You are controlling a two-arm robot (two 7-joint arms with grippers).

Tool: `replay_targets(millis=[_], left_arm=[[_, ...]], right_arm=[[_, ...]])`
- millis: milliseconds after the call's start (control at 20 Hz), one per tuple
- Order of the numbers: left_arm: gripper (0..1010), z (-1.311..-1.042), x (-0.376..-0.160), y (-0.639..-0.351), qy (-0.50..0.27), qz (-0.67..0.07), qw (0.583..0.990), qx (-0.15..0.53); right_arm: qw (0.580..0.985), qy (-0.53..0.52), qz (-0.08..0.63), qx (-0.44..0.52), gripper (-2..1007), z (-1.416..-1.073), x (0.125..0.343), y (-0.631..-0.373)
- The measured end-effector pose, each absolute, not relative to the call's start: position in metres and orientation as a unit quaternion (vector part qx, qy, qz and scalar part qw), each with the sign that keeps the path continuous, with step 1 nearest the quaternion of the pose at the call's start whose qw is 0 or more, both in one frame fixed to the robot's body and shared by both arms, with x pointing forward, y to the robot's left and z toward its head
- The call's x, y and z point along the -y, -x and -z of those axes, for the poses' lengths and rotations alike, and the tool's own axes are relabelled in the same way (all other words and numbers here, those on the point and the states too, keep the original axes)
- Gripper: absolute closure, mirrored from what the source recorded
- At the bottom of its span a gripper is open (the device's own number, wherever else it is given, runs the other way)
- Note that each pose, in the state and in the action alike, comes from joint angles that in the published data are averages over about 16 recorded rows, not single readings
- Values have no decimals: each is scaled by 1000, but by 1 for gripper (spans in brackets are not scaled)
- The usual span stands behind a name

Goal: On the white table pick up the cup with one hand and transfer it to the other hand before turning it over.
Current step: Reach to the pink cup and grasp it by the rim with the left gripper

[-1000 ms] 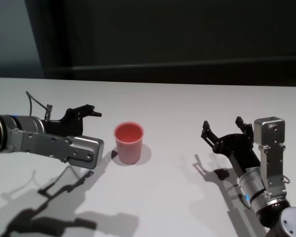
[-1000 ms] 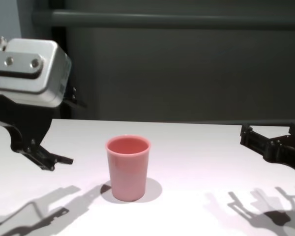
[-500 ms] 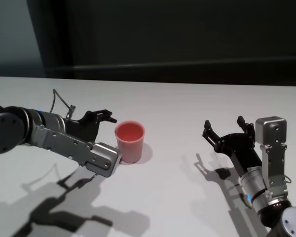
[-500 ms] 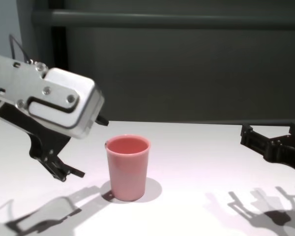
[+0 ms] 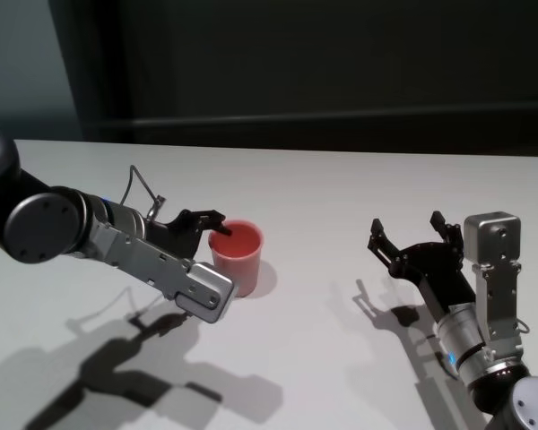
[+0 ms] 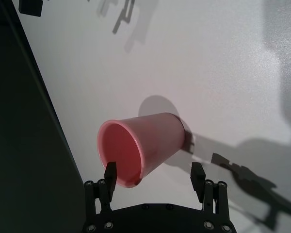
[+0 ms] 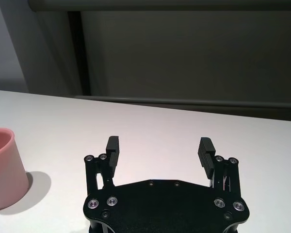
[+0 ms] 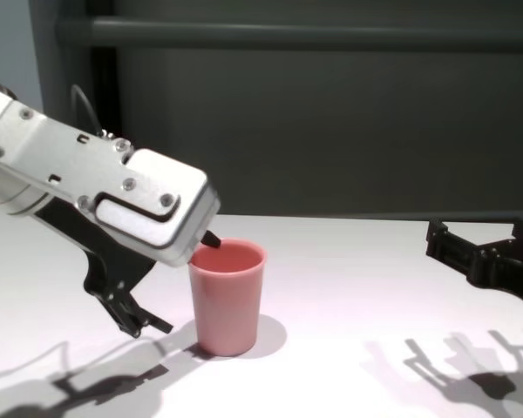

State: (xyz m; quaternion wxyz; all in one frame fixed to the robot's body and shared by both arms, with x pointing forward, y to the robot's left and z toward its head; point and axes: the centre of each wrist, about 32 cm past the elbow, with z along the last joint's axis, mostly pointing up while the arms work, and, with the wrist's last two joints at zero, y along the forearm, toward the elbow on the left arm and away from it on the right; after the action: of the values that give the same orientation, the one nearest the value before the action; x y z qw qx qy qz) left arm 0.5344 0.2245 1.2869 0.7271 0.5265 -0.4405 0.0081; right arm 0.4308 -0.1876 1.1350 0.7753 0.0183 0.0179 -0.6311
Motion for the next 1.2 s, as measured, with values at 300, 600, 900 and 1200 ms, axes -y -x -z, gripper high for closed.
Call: replay_targets(millis=[300,600,900,1200], left_arm=[[9,-1285,-215,-543,-530,12,727,437],[9,-1284,-207,-549,-534,26,726,434],[37,-1282,-200,-553,-536,39,726,430],[133,-1278,-195,-556,-535,48,727,428]], right_arm=[[775,-18,631,-18,5,-1135,188,-431],[775,-18,631,-18,5,-1135,188,-431],[775,-18,631,-18,5,-1135,188,-431],[775,-18,631,-18,5,-1135,188,-431]])
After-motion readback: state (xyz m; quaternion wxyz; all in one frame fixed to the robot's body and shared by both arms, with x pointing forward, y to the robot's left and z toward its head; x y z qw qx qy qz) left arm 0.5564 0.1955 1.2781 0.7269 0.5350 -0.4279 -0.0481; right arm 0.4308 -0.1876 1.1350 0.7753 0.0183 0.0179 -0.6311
